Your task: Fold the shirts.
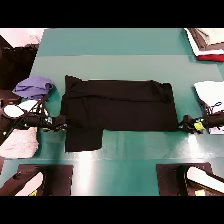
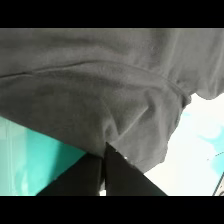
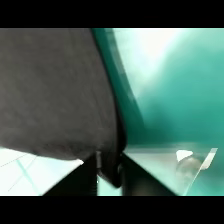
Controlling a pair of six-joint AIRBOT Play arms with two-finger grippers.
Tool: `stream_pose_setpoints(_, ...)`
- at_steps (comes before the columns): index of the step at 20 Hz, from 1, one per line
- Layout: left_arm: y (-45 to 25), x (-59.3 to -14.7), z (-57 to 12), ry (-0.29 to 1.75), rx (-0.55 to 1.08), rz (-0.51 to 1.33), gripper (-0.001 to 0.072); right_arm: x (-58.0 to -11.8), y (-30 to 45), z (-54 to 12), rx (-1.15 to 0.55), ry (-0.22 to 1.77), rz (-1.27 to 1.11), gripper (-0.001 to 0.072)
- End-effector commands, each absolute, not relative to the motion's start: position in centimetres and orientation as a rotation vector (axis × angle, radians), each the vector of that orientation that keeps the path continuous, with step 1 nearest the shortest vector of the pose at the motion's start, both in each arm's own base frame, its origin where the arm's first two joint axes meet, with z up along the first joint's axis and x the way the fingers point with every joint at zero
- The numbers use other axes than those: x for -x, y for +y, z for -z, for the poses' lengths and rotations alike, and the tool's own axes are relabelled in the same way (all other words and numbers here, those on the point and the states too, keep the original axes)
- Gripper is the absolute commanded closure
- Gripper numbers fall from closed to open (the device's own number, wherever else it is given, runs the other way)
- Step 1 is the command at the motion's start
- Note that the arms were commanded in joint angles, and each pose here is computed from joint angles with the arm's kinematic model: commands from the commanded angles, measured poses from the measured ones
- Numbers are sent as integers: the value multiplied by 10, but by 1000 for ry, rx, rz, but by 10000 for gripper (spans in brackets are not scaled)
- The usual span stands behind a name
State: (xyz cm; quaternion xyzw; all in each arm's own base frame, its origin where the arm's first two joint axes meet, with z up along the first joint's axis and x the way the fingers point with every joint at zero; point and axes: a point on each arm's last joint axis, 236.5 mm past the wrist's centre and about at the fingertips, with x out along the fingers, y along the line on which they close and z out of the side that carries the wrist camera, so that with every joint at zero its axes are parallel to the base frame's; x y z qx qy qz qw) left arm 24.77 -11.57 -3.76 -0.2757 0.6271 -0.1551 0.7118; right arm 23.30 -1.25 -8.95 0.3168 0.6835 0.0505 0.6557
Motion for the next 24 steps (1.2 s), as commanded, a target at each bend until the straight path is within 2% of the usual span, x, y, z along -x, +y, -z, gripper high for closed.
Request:
stream_pose_setpoints(1, -117, -245, 37, 1402, 611, 353, 678, -236, -6, 82, -679, 1530, -137, 692)
stream_pose_setpoints(4, -123, -234, 22, 1449, 598, 411, 680, -231, -11, 61, -631, 1489, -123, 693)
stream_pose_setpoints(7, -132, -217, -13, 1409, 569, 486, 680, -204, -30, 39, -609, 1492, -22, 693)
stream_pose_setpoints(10, -155, -181, -58, 1379, 605, 625, 680, -184, -44, 20, -591, 1459, 47, 693)
stream_pose_setpoints(13, -166, -170, -81, 1332, 641, 671, 680, -183, -45, 5, -571, 1390, 75, 693)
stream_pose_setpoints(15, -164, -181, -81, 1293, 650, 648, 679, -193, -38, -3, -570, 1337, 59, 694)
stream_pose_setpoints(19, -150, -238, -87, 1068, 655, 544, 679, -239, -10, -23, -634, 1175, -53, 694)
stream_pose_setpoints(24, -125, -285, -68, 1002, 640, 410, 680, -297, -21, -39, -605, 1112, -17, 695)
